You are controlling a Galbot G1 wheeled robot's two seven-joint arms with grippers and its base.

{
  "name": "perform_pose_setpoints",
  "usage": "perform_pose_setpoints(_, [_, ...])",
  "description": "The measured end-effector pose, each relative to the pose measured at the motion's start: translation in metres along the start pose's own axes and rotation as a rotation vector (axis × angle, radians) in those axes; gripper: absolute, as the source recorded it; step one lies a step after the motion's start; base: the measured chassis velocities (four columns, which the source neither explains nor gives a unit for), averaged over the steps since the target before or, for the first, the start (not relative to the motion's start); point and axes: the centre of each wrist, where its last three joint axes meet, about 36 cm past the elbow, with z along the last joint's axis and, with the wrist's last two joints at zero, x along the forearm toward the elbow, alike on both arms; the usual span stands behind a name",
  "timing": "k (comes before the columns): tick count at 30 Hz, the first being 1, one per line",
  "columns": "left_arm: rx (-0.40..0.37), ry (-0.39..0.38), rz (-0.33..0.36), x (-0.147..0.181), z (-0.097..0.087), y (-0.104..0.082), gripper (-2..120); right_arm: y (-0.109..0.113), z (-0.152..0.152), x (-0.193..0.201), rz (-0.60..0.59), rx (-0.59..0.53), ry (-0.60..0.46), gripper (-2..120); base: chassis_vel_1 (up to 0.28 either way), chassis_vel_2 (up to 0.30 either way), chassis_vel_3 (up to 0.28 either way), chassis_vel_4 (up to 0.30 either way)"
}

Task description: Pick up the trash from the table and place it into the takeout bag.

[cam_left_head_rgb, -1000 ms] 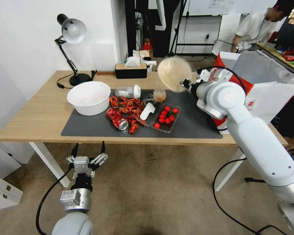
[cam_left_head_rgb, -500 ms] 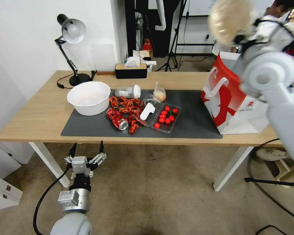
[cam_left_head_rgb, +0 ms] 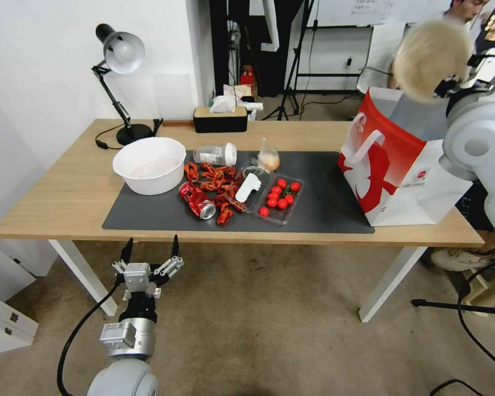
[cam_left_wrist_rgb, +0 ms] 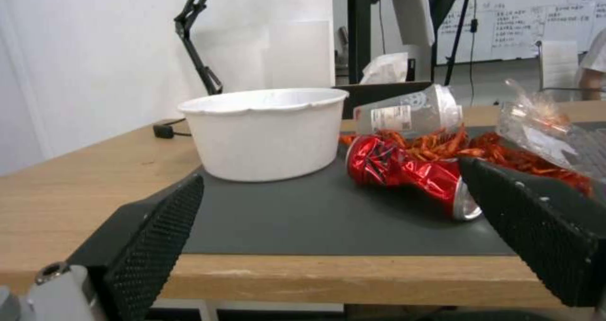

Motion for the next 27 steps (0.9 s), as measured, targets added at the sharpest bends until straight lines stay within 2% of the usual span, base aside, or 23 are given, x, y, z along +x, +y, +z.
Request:
perform_pose_setpoints(1, [0.0,0.0,0.0,0.0,0.0,0.0,100,0.0,0.0,0.0,0.0,0.0,0.0,31,0.0,0.0,0.0,0.0])
perform_pose_setpoints(3, [0.001,-0.001,-0.001,-0.001,0.0,0.002,100,0.0,0.005,-0.001,0.007,0.009,0.005,41,0.0,0.0,0.0,0.0])
perform_pose_setpoints(4, [0.001,-0.001,-0.001,-0.001,0.0,0.002,100,0.0,0.005,-0.001,0.007,0.009,0.005,41,0.0,0.0,0.0,0.0])
perform_pose_setpoints(6, [0.005,-0.001,-0.003,-0.001,0.0,0.001,100,-0.001,0.008,-0.002,0.01,0.015,0.011,52,0.0,0.0,0.0,0.0])
perform_pose_setpoints(8, [0.008,0.0,-0.003,-0.001,0.0,0.001,100,-0.002,0.009,-0.002,0.01,0.016,0.011,56,0.0,0.0,0.0,0.0])
perform_pose_setpoints(10, [0.01,0.002,-0.003,-0.001,0.0,-0.001,100,-0.003,0.009,0.0,0.004,0.02,0.007,68,0.0,0.0,0.0,0.0])
perform_pose_setpoints(12, [0.01,0.002,-0.002,-0.001,0.0,-0.002,100,-0.003,0.01,0.001,-0.003,0.021,0.004,71,0.0,0.0,0.0,0.0])
perform_pose_setpoints(15, [0.008,0.0,-0.002,-0.001,-0.001,-0.001,100,-0.003,0.013,0.01,-0.053,0.011,-0.014,87,0.0,0.0,0.0,0.0])
perform_pose_setpoints(16, [0.008,0.0,-0.002,-0.001,-0.001,-0.001,100,-0.003,0.013,0.01,-0.053,0.011,-0.014,87,0.0,0.0,0.0,0.0])
perform_pose_setpoints(19, [0.006,-0.007,-0.013,-0.001,-0.004,0.0,100,0.001,0.013,0.027,-0.129,-0.031,-0.059,99,0.0,0.0,0.0,0.0])
perform_pose_setpoints(24, [0.005,-0.012,-0.018,0.001,-0.007,0.001,100,0.004,0.011,0.039,-0.203,-0.051,-0.119,100,0.0,0.0,0.0,0.0])
perform_pose_setpoints(27, [0.001,-0.015,-0.019,0.001,-0.009,0.002,100,0.005,0.013,0.053,-0.321,-0.074,-0.193,100,0.0,0.0,0.0,0.0])
